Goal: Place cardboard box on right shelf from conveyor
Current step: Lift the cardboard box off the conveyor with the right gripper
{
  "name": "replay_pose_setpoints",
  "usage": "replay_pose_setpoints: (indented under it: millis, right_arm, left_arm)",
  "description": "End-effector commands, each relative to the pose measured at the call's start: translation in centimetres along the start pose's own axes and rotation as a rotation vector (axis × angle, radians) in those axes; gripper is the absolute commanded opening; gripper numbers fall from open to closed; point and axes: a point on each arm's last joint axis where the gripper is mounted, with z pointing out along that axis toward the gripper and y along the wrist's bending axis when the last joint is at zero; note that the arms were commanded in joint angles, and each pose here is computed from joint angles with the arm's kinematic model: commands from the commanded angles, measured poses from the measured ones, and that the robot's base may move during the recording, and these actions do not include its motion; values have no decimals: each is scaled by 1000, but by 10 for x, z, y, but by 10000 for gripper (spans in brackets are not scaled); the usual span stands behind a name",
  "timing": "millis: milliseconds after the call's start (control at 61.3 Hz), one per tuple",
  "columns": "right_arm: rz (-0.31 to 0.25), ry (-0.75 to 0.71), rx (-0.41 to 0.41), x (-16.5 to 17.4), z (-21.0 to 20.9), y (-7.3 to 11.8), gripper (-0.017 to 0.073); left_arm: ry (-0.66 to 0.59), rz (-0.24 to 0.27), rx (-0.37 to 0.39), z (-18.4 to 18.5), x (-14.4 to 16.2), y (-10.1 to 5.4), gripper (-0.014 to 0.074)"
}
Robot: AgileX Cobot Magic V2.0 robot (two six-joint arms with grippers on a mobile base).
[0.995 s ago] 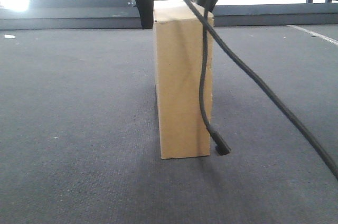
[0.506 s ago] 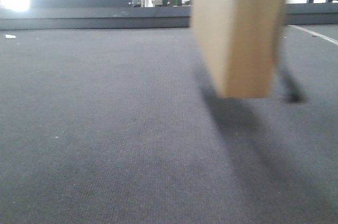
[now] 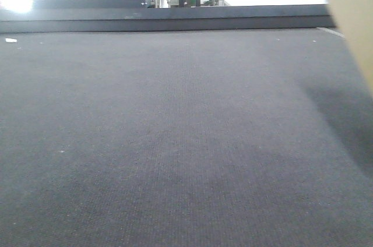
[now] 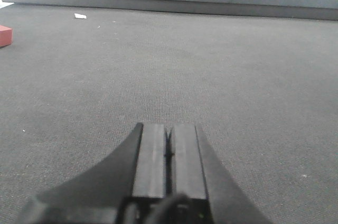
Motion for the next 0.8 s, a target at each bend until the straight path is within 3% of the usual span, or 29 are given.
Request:
replay_pose_setpoints:
  millis: [0,342,783]
  right_arm:
    - [-18,-200,-57,-3,-32,-5,154]
    - [30,-442,-128,28,-110,-29,154]
    - [33,-447,-127,31,-114,-31,154]
  left_arm:
    - [-92,-6,2,-1,-5,0,-116]
    - [-92,-6,2,-1,-5,0,-116]
    - [-92,-6,2,-1,-5,0,-116]
